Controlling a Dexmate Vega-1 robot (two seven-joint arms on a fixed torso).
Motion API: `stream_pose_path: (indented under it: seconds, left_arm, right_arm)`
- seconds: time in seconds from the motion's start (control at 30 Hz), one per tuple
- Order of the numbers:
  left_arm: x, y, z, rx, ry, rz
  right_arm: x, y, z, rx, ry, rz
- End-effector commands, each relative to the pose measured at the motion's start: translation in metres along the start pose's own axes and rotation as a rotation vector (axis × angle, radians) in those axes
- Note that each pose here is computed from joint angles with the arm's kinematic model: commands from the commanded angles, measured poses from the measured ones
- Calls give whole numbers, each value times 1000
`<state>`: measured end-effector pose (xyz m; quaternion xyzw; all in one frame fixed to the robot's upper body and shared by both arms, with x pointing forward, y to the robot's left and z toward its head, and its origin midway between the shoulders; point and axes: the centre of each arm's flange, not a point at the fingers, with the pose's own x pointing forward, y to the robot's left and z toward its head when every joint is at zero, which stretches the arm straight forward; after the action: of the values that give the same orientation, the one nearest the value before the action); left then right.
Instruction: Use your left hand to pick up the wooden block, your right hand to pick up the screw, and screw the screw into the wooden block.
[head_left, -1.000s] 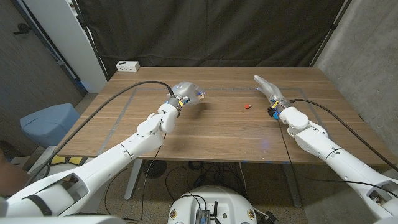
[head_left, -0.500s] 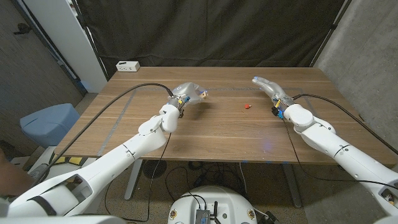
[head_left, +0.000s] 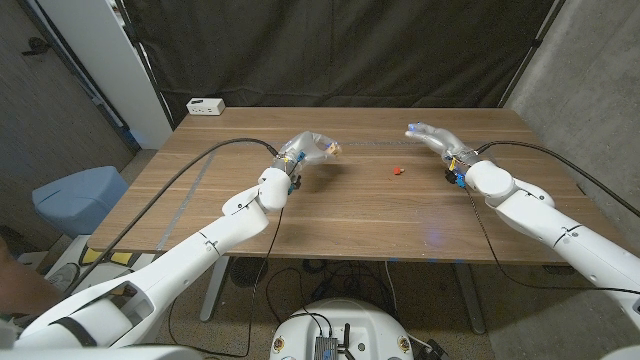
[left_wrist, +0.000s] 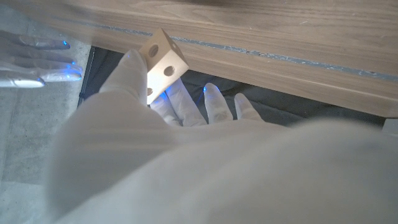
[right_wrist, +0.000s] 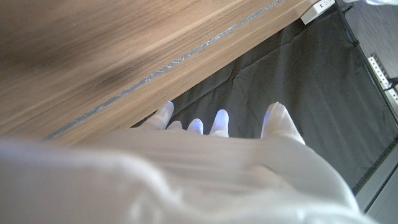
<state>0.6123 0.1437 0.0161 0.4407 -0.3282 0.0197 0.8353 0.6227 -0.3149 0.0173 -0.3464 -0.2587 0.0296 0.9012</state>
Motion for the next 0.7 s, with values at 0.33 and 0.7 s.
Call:
stream_pose_path:
  seconds: [0.33,0.7]
  left_arm:
    - [1,-2,3,-233,-55,-28]
    - [2,-7,4,-298,-44,-38]
  right_arm:
    - [2,-19,22,-317,13,70]
    - [10,-18,35,-513,16,129]
